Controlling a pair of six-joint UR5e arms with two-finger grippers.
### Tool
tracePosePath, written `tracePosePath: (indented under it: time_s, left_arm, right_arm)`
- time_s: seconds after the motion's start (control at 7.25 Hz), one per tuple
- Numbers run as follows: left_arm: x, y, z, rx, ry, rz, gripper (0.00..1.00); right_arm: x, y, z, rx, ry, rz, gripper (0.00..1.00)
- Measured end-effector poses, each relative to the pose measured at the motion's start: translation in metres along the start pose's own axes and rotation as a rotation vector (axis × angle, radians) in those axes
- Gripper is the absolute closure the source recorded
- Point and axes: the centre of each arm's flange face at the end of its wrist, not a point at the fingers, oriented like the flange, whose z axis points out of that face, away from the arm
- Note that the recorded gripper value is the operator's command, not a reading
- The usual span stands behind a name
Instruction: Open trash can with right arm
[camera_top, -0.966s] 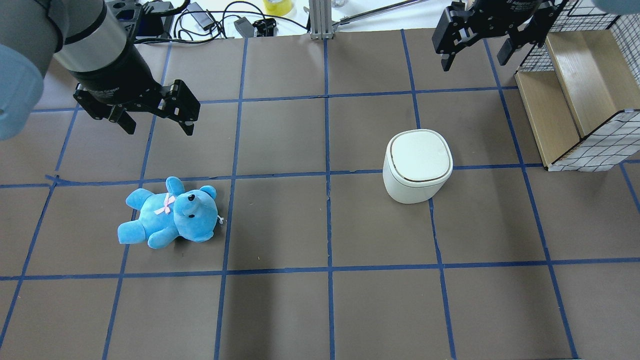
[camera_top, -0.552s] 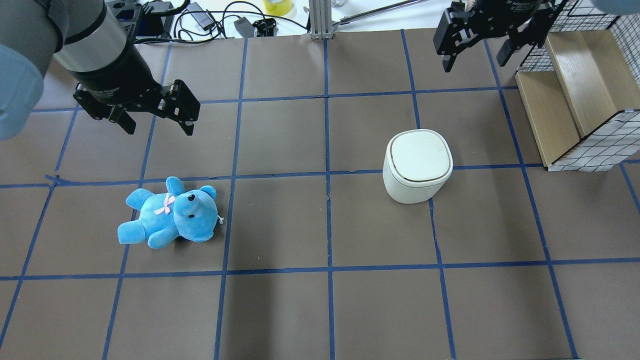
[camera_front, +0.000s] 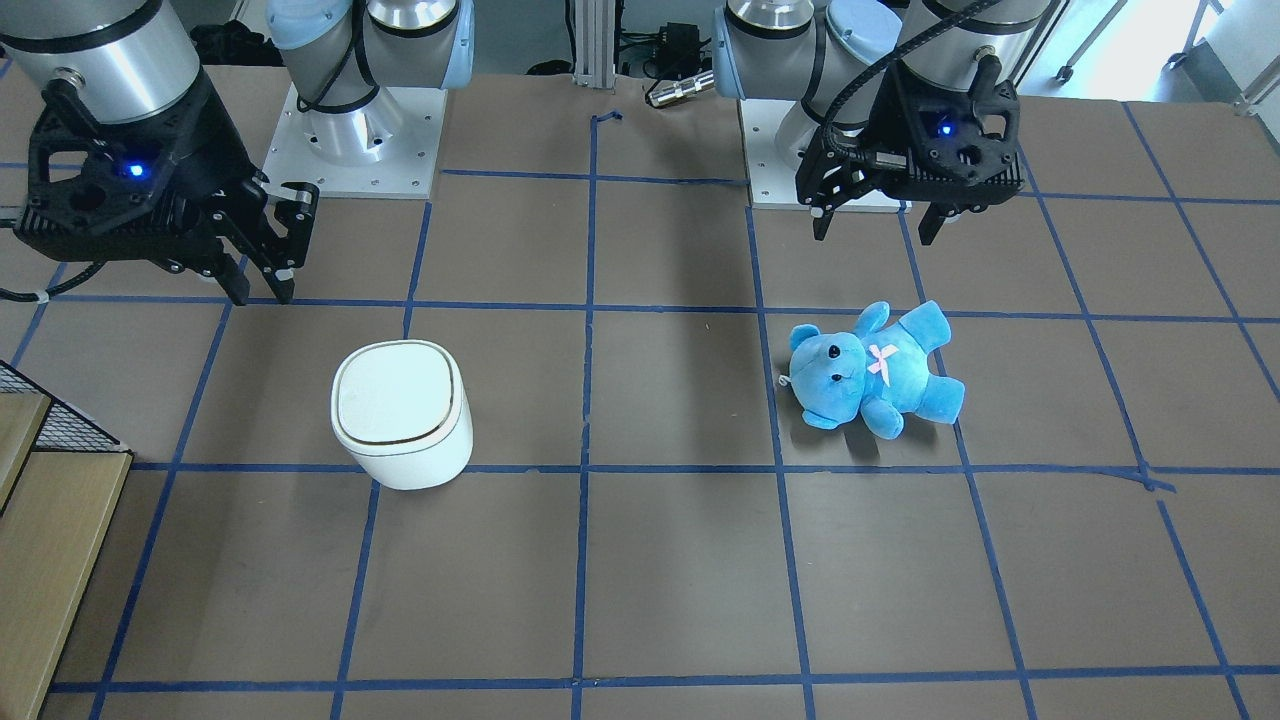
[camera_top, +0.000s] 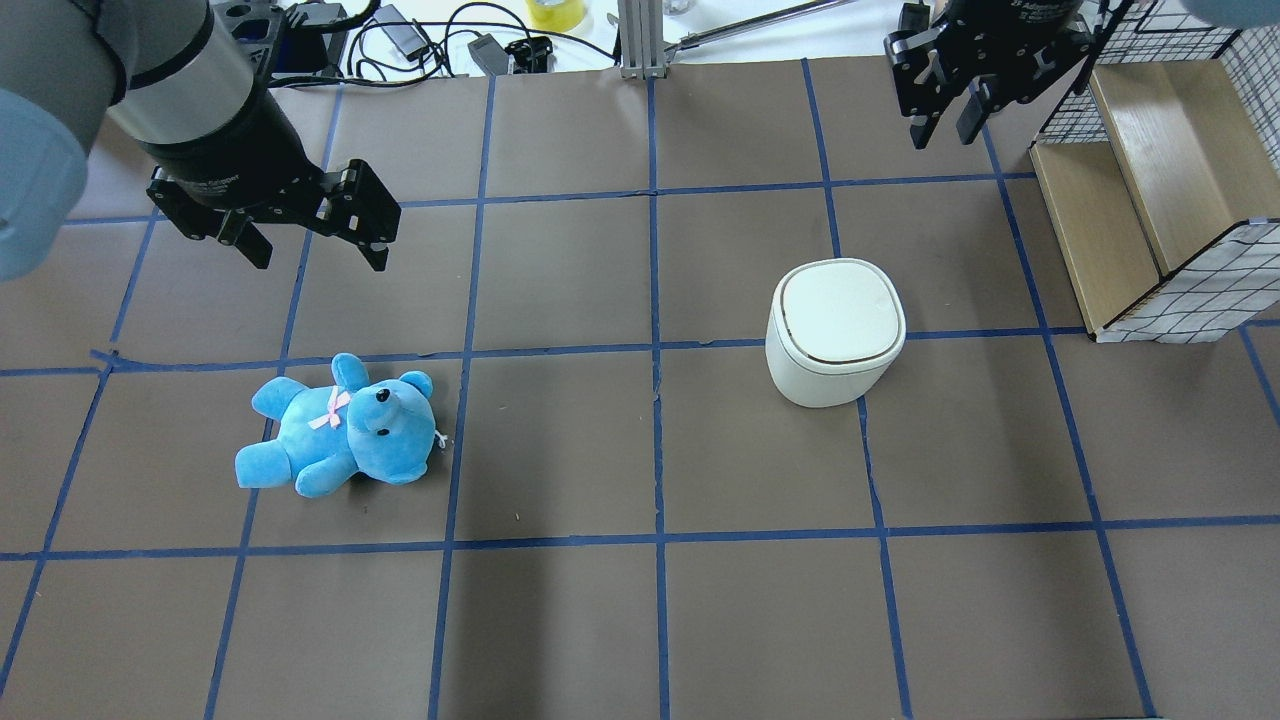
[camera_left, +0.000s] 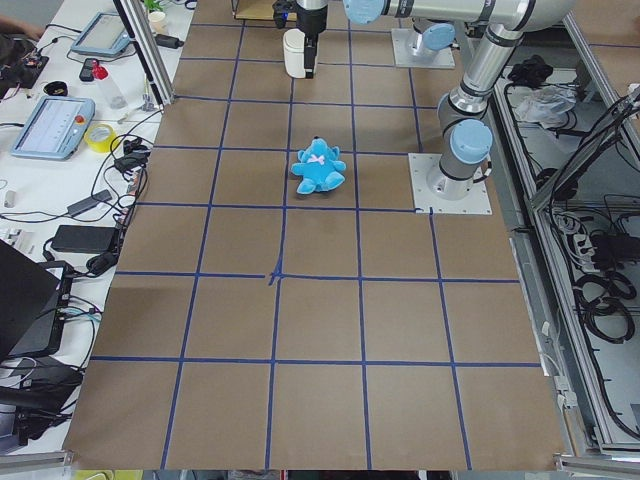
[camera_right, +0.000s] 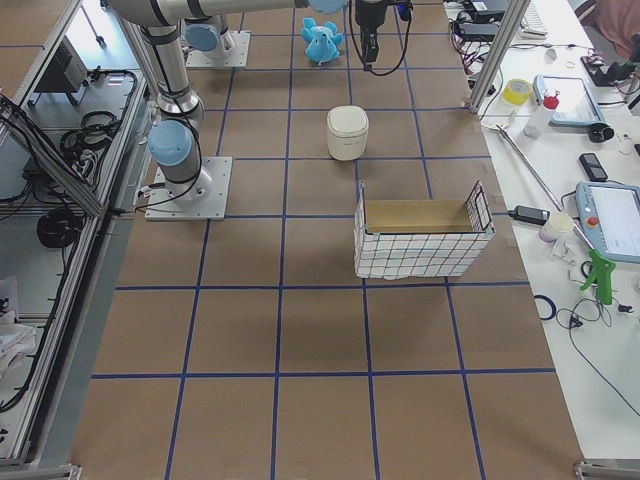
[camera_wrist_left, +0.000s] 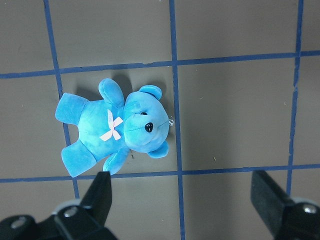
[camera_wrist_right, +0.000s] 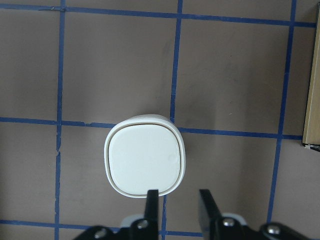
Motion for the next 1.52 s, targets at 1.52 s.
tracePosePath:
  time_s: [1.52]
  left_arm:
    - [0.0, 0.0, 0.0, 0.0, 0.0, -0.001, 0.0]
  right_arm:
    - [-0.001, 0.004, 0.191, -0.092, -0.005, 0.103, 1.0]
